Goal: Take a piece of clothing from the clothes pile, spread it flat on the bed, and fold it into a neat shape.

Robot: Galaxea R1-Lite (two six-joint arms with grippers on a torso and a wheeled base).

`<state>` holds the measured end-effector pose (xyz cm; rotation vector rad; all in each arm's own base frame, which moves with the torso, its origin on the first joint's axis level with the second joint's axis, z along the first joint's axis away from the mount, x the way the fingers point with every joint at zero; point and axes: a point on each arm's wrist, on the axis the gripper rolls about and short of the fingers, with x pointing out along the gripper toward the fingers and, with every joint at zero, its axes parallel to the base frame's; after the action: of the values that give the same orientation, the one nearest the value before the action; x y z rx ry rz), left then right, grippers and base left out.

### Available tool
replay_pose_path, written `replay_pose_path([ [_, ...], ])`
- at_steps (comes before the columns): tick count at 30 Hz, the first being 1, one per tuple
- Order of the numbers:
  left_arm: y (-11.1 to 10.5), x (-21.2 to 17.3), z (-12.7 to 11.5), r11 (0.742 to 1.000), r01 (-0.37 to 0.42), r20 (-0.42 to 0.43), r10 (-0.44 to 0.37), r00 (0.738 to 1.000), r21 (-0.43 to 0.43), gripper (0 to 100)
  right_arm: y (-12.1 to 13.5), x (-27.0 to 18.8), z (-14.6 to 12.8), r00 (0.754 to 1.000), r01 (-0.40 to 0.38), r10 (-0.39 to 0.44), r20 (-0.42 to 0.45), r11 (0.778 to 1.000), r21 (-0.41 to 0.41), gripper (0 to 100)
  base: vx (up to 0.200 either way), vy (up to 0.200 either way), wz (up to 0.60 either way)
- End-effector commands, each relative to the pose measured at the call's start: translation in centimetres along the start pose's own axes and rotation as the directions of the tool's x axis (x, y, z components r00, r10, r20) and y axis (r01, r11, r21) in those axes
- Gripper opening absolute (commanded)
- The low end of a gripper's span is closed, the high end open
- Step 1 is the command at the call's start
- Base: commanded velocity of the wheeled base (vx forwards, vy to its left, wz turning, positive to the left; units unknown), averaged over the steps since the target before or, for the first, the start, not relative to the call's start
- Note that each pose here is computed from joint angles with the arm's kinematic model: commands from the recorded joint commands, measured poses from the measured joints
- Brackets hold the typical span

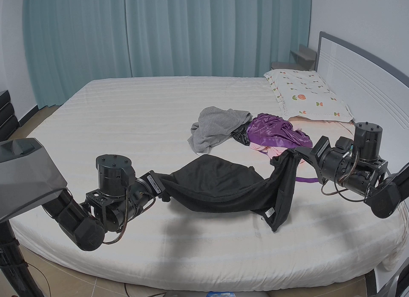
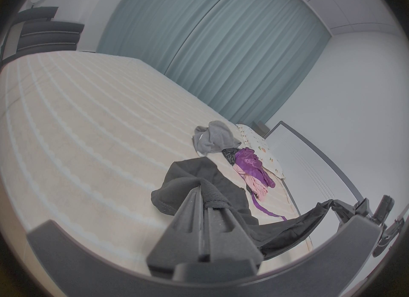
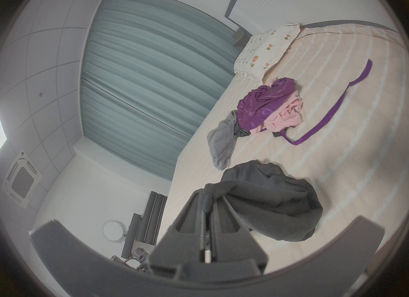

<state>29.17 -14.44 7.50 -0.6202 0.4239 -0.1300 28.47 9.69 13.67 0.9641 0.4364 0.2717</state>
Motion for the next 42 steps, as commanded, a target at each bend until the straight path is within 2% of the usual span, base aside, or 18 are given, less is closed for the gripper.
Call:
replay_pose_path([
  [1, 0.6, -0.3, -0.6, 1.000, -0.018, -0.021, 0.018, 1.000, -0.022, 0, -0.6, -0.2, -0.5, 1.000, 0.023, -0.023, -0.017, 1.000, -0.004, 0, 0.000, 0.000, 0.00],
  [4, 0.9, -0.8, -0.8, 0.998, -0.001, -0.013, 0.000, 1.000, -0.061, 0, -0.5, -0.4, -0.5, 1.000, 0.020, -0.020, -0.015, 1.000, -0.002, 0, -0.133, 0.000, 0.00],
  [8, 1.3, -1.1, -1.1, 0.998, 0.011, -0.001, -0.011, 1.000, -0.066, 0, -0.7, -0.6, -0.7, 0.999, 0.029, -0.029, -0.019, 1.000, -0.004, 0, -0.200, 0.000, 0.00],
  [14, 1.5, -2.0, -1.1, 0.998, 0.006, -0.002, -0.006, 1.000, -0.060, 0, 0.1, -1.4, -0.4, 1.000, 0.002, -0.002, -0.002, 1.000, -0.005, 0, -0.200, 0.000, 0.00],
  [25, 1.2, -2.7, -0.5, 0.997, 0.038, 0.037, -0.035, 0.999, -0.068, 0, 1.0, -2.3, -0.2, 0.999, -0.033, 0.033, 0.017, 0.999, -0.012, 0, 0.000, 0.000, 0.00],
  [29, 1.1, -3.0, -0.2, 0.996, 0.044, 0.045, -0.041, 0.998, -0.074, 0, 0.9, -2.2, -0.3, 1.000, -0.024, 0.024, 0.017, 1.000, -0.012, 0, 0.000, 0.000, 0.00],
  [36, 0.8, -3.7, 0.7, 0.995, 0.064, 0.070, -0.058, 0.996, -0.082, 0, 1.2, -1.9, -0.9, 0.999, -0.007, 0.008, 0.040, 1.000, -0.026, 0, 0.000, 0.200, 0.00],
  [42, 0.5, -4.2, 1.1, 0.993, 0.080, 0.083, -0.073, 0.994, -0.085, 0, 1.4, -1.2, -1.8, 0.998, 0.021, -0.017, 0.053, 0.996, -0.092, 0, 0.000, 0.200, 0.00],
])
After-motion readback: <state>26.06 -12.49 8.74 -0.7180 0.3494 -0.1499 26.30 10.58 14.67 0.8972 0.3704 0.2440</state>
